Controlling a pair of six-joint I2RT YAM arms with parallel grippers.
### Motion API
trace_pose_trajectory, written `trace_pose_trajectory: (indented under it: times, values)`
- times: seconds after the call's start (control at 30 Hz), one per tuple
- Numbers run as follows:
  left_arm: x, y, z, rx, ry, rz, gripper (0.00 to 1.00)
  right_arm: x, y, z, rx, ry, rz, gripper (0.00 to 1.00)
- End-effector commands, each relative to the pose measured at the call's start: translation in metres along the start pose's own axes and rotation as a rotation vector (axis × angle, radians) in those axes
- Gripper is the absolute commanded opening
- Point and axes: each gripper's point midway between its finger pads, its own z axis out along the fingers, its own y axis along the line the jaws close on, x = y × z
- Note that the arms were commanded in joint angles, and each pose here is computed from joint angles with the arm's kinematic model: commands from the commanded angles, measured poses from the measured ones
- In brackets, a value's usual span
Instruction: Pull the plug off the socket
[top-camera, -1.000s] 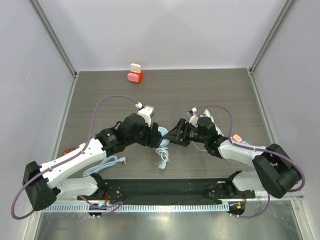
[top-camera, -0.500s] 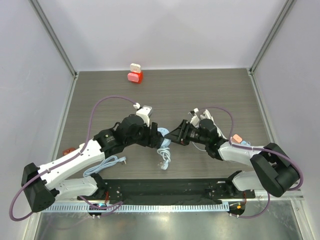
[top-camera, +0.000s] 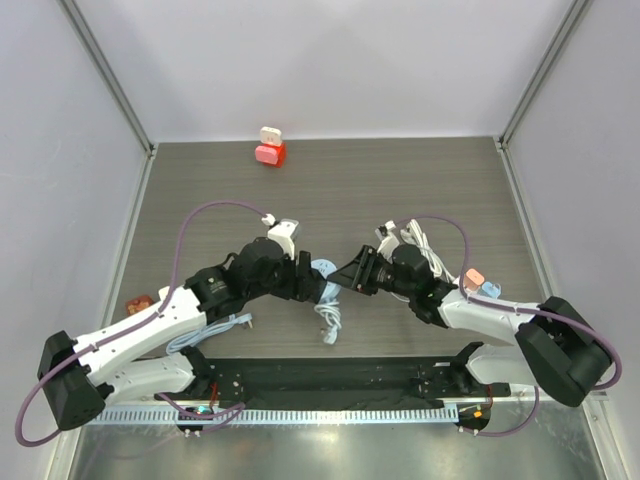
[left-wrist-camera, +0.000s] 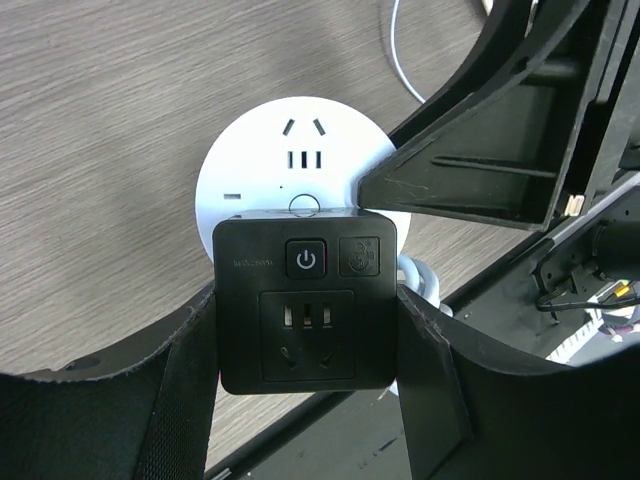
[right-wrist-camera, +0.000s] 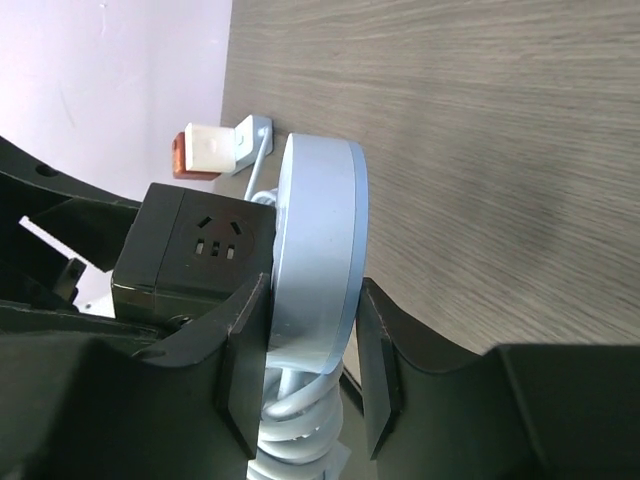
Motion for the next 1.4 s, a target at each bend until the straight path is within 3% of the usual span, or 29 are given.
trace_pose_trajectory:
  times: [0.0,0.17,0.27,0.4,0.6,0.8,1.1,1.37]
  values:
    - [-0.093,-0.057,-0.035,0.222,-0.340,-0.103,0.00,0.010,-0.047,-0.008,0.199,0.000,-0.124,0.01]
    - [-0.092,-0.063,-0.044,0.297,-0.399,-0.088,0.00,0.014,-0.069,-0.016,0.280,-0.024,-0.068,0.01]
    - [-0.094,-0.073,-0.045,0.337,-0.380,-0.082,0.00,0.016,-0.066,-0.015,0.252,-0.030,-0.059,0.01]
    - [-0.090,-0.061,-0.045,0.270,-0.368,-0.093,0.00,0.008,-0.049,-0.014,0.176,-0.060,-0.059,0.01]
    - [-0.072,-0.023,-0.056,0.113,-0.338,-0.080,0.00,-0.026,-0.050,-0.016,0.157,-0.097,-0.020,0.01]
    - [-0.049,-0.005,-0.066,0.071,-0.304,-0.102,0.00,-0.082,-0.054,0.001,0.135,-0.127,-0.007,0.01]
    - [-0.015,0.028,-0.040,-0.087,-0.189,-0.090,0.00,-0.153,-0.069,0.041,0.140,-0.170,0.003,0.01]
    - [-0.010,0.033,-0.005,-0.129,-0.147,-0.034,0.00,-0.177,-0.103,0.072,0.224,-0.119,-0.005,0.01]
